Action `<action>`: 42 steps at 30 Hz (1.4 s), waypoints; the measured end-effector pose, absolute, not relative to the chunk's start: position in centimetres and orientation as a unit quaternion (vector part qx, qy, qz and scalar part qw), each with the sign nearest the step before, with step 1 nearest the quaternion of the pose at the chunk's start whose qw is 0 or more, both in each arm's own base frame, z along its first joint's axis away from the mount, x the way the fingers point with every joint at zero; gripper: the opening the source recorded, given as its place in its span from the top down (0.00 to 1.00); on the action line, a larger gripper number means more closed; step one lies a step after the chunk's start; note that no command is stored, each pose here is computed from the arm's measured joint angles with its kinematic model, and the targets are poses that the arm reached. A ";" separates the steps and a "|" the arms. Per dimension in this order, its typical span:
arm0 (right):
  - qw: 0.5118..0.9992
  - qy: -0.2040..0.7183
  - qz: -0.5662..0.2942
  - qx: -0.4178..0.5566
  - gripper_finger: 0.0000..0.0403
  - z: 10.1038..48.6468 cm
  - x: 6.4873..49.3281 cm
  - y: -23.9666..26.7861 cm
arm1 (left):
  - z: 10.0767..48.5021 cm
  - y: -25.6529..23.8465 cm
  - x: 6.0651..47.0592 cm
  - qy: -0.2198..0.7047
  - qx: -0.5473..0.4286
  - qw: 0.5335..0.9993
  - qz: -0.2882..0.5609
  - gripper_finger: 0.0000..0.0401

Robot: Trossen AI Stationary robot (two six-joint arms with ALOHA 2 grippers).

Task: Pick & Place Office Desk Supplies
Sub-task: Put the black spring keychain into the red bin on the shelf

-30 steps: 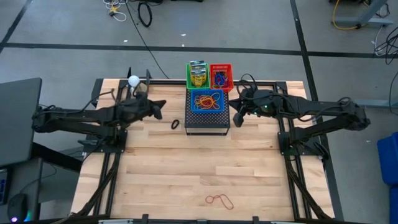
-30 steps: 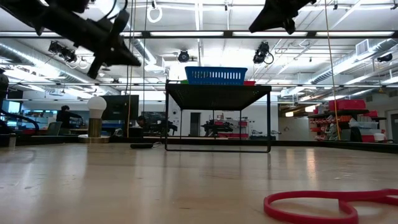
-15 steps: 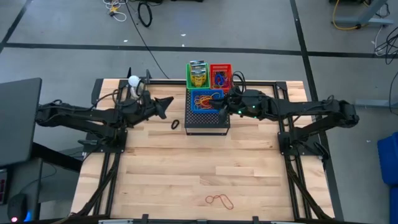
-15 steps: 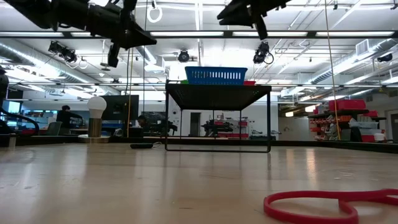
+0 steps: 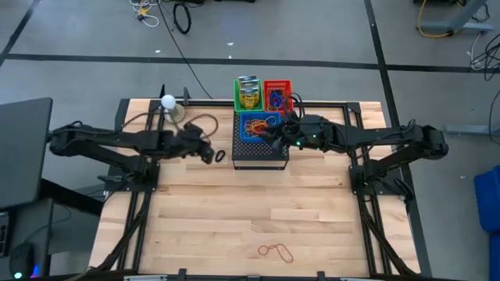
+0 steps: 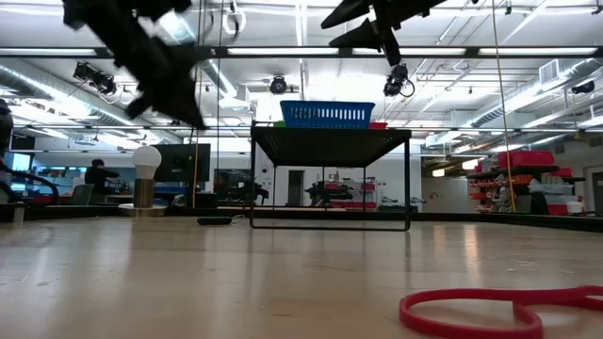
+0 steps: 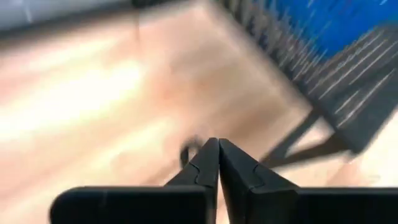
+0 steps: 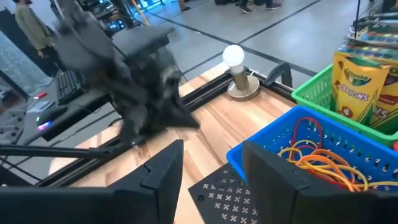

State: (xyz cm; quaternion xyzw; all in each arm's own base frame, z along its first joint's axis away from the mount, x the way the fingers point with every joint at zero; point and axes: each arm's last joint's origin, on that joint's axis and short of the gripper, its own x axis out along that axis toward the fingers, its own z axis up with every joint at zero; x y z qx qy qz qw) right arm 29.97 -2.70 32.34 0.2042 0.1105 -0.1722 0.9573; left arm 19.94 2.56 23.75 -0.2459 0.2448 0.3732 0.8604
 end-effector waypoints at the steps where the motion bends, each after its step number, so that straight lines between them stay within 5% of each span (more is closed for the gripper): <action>1: 0.958 0.111 -0.172 0.199 0.57 32.3 30.0 -2.7 | 22.8 2.6 20.0 0.263 -0.264 0.851 0.370 0.94; 11: 0.961 0.113 -0.170 0.189 0.57 32.3 30.0 -2.7 | 16.4 4.1 23.3 0.326 -0.315 0.811 0.369 0.66; 18: 0.961 0.113 -0.169 0.189 0.57 32.3 30.0 -2.7 | 13.7 5.0 24.5 0.370 -0.326 0.773 0.400 0.61; 27: 0.960 0.113 -0.170 0.190 0.57 32.3 30.0 -2.7 | 12.0 5.3 24.7 0.380 -0.317 0.749 0.440 0.69; 37: 0.961 0.113 -0.169 0.189 0.57 32.3 30.0 -2.7 | 12.4 5.1 24.4 0.382 -0.297 0.756 0.441 0.96; 42: 0.961 0.113 -0.170 0.189 0.57 32.3 30.0 -2.7 | 14.0 5.0 23.4 0.386 -0.283 0.762 0.436 0.97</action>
